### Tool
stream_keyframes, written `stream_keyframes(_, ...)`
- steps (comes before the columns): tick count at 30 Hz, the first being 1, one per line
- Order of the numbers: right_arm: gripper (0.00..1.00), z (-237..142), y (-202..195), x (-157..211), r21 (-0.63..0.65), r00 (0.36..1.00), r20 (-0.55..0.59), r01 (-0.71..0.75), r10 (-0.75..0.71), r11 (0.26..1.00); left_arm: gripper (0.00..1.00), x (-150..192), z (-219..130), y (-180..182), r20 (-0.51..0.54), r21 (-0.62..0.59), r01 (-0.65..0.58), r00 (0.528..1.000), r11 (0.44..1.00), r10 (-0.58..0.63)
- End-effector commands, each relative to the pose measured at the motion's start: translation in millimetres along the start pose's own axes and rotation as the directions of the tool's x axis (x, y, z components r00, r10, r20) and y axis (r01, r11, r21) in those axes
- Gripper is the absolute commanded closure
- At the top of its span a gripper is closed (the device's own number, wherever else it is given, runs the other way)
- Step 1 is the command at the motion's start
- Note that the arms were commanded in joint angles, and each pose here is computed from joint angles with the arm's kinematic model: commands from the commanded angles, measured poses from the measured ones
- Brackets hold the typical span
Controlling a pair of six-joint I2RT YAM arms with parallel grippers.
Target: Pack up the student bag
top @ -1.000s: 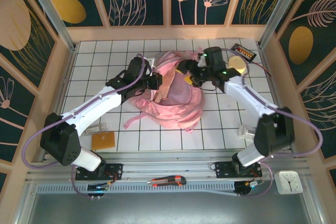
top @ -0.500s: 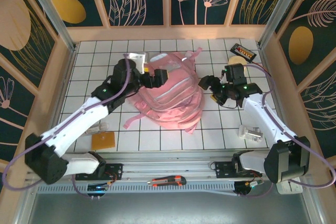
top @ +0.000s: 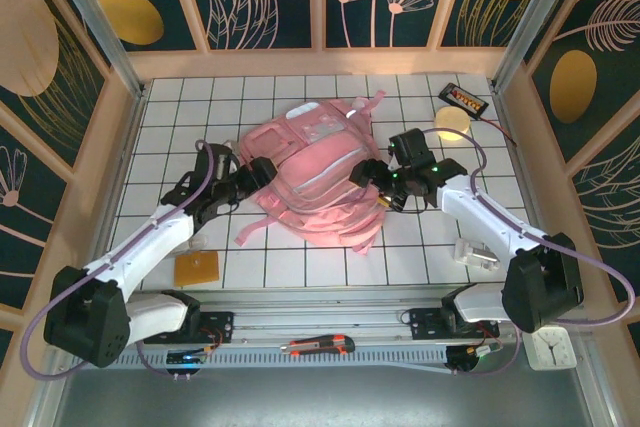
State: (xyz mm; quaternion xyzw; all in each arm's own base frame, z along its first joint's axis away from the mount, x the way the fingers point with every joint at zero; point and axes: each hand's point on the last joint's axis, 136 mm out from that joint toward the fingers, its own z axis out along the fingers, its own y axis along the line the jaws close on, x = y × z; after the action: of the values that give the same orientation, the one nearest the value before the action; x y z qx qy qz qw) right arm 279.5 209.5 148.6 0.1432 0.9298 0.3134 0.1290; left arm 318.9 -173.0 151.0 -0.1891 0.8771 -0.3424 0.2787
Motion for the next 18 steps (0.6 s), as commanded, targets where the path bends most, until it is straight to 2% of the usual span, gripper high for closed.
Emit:
stream_keyframes(1, 0.15, -2.8, 4.2, -7.3, 0.003, 0.999, 0.036, 0.002, -0.002, 1.0, 0.25, -4.6, 6.1, -22.4, -0.021, 0.131, 0.102, 0.995, 0.986, -0.1)
stream_keyframes(4, 0.16, -5.6, 3.6, -7.7, 0.008, 0.999, 0.043, 0.008, -0.008, 1.0, 0.37, -7.3, 14.2, -13.8, -0.027, 0.144, 0.171, 0.985, 0.975, -0.169)
stream_keyframes(7, 0.16, -10.3, 4.4, -9.5, 0.011, 0.998, 0.058, 0.014, -0.014, 1.0, 0.43, -7.5, 21.4, -4.2, -0.039, 0.132, 0.215, 0.977, 0.968, -0.211)
stream_keyframes(18, 0.17, -23.3, 8.3, -22.2, 0.021, 0.995, 0.096, 0.038, -0.04, 0.999, 0.44, 7.1, 36.7, 27.3, -0.087, 0.045, 0.277, 0.958, 0.96, -0.272)
